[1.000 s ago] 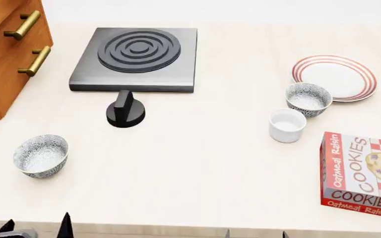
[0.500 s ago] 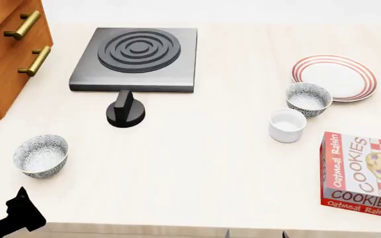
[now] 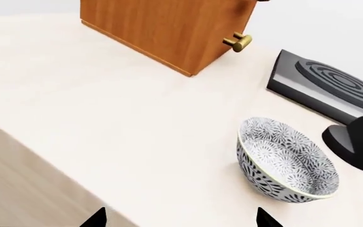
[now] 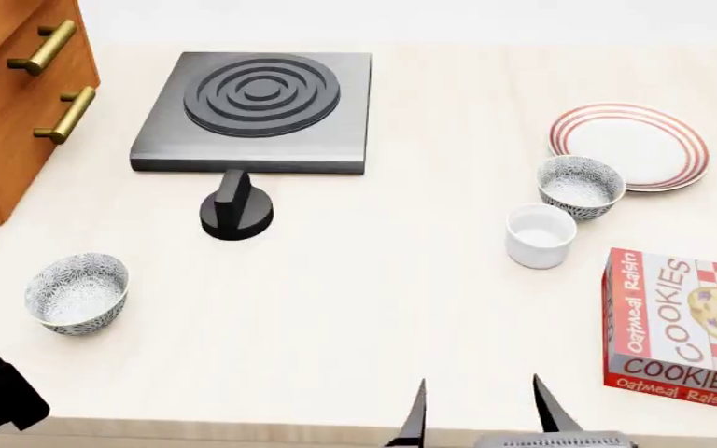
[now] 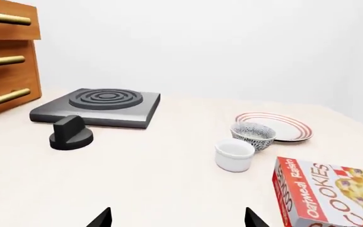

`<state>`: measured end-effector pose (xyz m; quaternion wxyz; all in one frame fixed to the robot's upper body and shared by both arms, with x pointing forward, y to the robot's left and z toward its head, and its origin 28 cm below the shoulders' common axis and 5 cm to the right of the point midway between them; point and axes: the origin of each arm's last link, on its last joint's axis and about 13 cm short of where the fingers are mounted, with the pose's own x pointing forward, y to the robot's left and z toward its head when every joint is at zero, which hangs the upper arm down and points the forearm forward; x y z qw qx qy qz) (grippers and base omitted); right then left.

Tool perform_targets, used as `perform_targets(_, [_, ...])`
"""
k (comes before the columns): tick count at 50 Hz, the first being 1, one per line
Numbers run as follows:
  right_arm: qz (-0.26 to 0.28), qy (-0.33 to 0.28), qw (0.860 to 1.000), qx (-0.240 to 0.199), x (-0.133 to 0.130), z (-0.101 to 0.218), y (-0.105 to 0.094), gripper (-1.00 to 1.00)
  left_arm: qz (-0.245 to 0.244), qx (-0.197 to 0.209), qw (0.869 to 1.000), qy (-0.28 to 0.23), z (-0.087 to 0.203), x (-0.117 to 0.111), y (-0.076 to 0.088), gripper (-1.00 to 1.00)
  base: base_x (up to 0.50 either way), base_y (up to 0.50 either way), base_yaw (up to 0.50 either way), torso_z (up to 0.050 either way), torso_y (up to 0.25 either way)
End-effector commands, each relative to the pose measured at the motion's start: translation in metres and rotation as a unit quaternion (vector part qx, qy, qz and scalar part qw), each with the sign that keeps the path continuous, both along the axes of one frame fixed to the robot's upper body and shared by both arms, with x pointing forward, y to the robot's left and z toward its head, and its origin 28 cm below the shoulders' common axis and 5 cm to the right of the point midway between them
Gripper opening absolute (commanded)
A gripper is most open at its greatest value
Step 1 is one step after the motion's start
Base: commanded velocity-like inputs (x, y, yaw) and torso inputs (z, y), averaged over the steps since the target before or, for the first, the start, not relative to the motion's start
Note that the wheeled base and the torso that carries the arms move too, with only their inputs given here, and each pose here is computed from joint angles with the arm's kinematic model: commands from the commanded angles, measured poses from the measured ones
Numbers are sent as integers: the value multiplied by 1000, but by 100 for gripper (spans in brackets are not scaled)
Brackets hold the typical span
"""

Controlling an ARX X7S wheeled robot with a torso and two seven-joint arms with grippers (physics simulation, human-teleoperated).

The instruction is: Pick the akita bowl between the plate and the ramekin and place it on the plate.

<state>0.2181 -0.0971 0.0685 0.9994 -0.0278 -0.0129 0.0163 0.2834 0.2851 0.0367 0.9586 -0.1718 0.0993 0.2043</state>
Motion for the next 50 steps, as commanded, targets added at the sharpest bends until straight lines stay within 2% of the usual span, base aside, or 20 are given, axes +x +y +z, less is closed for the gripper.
perform_targets(1, [17,-38,999,-27,5,40,1,100,9,4,1000,1,-2,1,2,100,0,0,0,0,0])
perform_targets(22, [27,-99,994,-39,10,80,-3,100,5,9,1000,-3,-2,0,1,100,0,0,0,0,0])
perform_targets(34, [18,-118,992,-41,9,82,-3,100,2,11,1000,-2,-3,0,0,100,0,0,0,0,0])
perform_targets(50, [20,-116,993,-17,9,81,-4,100,3,9,1000,1,-3,0,0,100,0,0,0,0,0])
